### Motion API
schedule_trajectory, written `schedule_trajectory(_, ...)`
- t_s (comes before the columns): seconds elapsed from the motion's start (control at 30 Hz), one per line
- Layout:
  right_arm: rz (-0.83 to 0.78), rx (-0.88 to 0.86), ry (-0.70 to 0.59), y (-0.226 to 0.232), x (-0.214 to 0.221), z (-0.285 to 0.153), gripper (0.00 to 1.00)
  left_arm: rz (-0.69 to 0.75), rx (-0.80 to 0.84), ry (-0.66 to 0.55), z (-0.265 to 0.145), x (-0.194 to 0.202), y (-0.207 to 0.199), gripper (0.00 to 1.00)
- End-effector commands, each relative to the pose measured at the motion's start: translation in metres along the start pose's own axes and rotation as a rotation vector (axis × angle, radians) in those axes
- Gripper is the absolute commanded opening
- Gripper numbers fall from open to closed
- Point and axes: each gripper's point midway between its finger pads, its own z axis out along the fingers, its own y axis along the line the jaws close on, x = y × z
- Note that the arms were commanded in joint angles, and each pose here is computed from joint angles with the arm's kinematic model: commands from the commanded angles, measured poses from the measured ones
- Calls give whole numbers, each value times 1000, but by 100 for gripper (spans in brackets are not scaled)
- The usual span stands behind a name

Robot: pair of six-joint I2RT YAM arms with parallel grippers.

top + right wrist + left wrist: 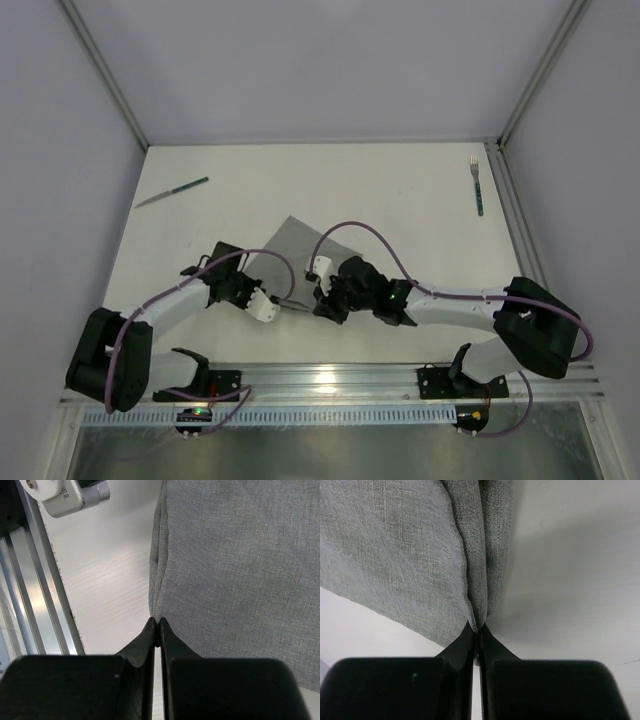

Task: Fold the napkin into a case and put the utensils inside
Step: Pick up the upper triangle-folded napkin from the center of the board, then turn over the upper triangle folded napkin at the center of the board.

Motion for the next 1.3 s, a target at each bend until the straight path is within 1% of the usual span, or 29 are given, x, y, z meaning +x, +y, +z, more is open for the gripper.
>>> schedule_trajectory(0.0, 14, -5, -96, 1, -35, -9, 3, -94, 144, -28, 5, -6, -34, 0)
schedule_trajectory(0.03, 18, 0, -97, -1, -37, -10, 3, -117, 148, -27, 4, -6, -33, 0)
schedule_trajectory(0.07, 21, 3, -105, -1, -40, -13, 3, -135, 129, -27, -1, -7, -21, 0)
schedule_trajectory(0.1, 21, 5, -106, -1, -42, -14, 3, -170, 151, -23, -5, -7, -22, 0)
schedule_trajectory(0.13, 24, 10, -101, -2, -45, -16, 3, -233, 159, -19, -10, -9, -21, 0)
schedule_trajectory(0.17, 23, 13, -103, -2, -47, -18, 3, -258, 142, -16, -17, -9, -9, 0)
schedule_trajectory(0.2, 21, 14, -112, -2, -51, -22, 3, -288, 151, -17, -22, -11, -8, 0)
schedule_trajectory(0.23, 25, 16, -109, -2, -52, -24, 3, -339, 191, -26, -28, -16, -15, 0)
schedule_trajectory(0.27, 25, 16, -111, -2, -54, -26, 3, -356, 197, -30, -34, -18, -13, 0)
schedule_trajectory(0.3, 24, 11, -123, 0, -59, -30, 3, -367, 176, -40, -43, -21, 0, 0)
schedule_trajectory(0.37, 29, 7, -118, 0, -62, -36, 3, -441, 238, -70, -57, -34, -6, 0)
schedule_trajectory(0.4, 25, -8, -132, 4, -68, -41, 3, -453, 229, -83, -68, -38, 6, 0)
schedule_trajectory(0.43, 34, -10, -111, 5, -67, -46, 3, -491, 302, -99, -79, -46, -6, 0)
schedule_trajectory(0.47, 32, -13, -114, 6, -71, -50, 3, -516, 336, -102, -85, -50, -8, 0)
schedule_trajectory(0.5, 24, -20, -114, 9, -77, -59, 3, -524, 337, -103, -96, -52, -2, 0)
schedule_trajectory(0.57, 11, -29, -114, 13, -84, -69, 3, -567, 423, -100, -112, -60, -16, 0)
schedule_trajectory(0.63, 7, -45, -104, 20, -94, -83, 3, -574, 439, -104, -127, -65, -13, 0)
schedule_trajectory(0.67, -16, -55, -101, 22, -98, -87, 3, -589, 481, -99, -138, -69, -22, 0)
schedule_trajectory(0.73, -15, -70, -82, 28, -104, -97, 3, -586, 491, -93, -152, -72, -24, 0)
schedule_trajectory(0.77, -13, -88, -77, 32, -107, -100, 3, -588, 526, -80, -161, -73, -32, 0)
schedule_trajectory(0.87, 13, -132, -40, 43, -109, -109, 3, -573, 530, -61, -179, -74, -35, 0)
schedule_trajectory(0.93, 17, -152, -39, 48, -112, -115, 3, -590, 492, -21, -188, -70, -35, 0)
schedule_trajectory(1.03, 11, -170, -52, 53, -119, -122, 3, -564, 449, 24, -194, -62, -35, 0)
schedule_trajectory(1.2, 84, -213, -65, 63, -129, -122, 3, -576, 445, 102, -198, -51, -40, 0)
schedule_trajectory(1.27, 103, -232, -102, 66, -138, -117, 3, -592, 426, 153, -200, -42, -37, 0)
